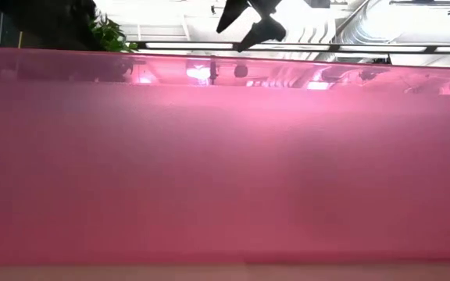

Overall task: Pick and place pill bottles into a basket
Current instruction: Put the white medicine bottle into the red container

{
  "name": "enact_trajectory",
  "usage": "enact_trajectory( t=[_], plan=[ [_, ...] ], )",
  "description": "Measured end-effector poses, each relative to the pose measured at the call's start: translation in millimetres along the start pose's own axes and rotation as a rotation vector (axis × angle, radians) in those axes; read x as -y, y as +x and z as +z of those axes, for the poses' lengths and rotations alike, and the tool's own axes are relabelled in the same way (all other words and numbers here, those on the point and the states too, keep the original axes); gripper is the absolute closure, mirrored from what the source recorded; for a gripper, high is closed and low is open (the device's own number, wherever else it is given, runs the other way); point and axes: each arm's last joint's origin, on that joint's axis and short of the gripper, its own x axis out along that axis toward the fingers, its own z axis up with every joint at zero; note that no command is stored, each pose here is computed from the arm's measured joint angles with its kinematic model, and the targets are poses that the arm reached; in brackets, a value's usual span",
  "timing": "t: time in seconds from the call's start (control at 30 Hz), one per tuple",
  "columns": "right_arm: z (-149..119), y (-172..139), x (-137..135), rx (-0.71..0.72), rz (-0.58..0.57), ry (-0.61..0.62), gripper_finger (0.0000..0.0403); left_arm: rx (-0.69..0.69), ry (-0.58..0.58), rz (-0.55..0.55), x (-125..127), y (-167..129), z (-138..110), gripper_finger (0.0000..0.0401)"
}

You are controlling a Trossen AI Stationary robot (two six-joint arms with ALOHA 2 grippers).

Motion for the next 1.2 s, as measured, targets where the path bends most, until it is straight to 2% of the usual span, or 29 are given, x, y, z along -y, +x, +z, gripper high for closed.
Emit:
enact_trajectory(
  t=[0.27,0.5,0.83,1.2],
  plan=[
    [-5.2,-1.7,-9.2,-0.031,0.049,-0.05,0.0054,-0.128,0.082,0.05,11.7,29.8,-7.1,0.0164],
    [-6.7,-1.4,-8.0,-0.052,0.051,-0.079,0.0054,-0.158,0.194,0.059,25.0,59.5,-9.6,0.0164],
    [-8.4,-1.3,-7.9,-0.074,0.073,-0.136,0.0054,-0.181,0.206,0.055,40.6,98.5,-18.9,0.0164],
    [-11.5,-1.6,-7.8,-0.115,0.101,-0.167,0.0054,-0.187,0.177,0.06,46.3,116.0,-25.4,0.0164]
  ],
)
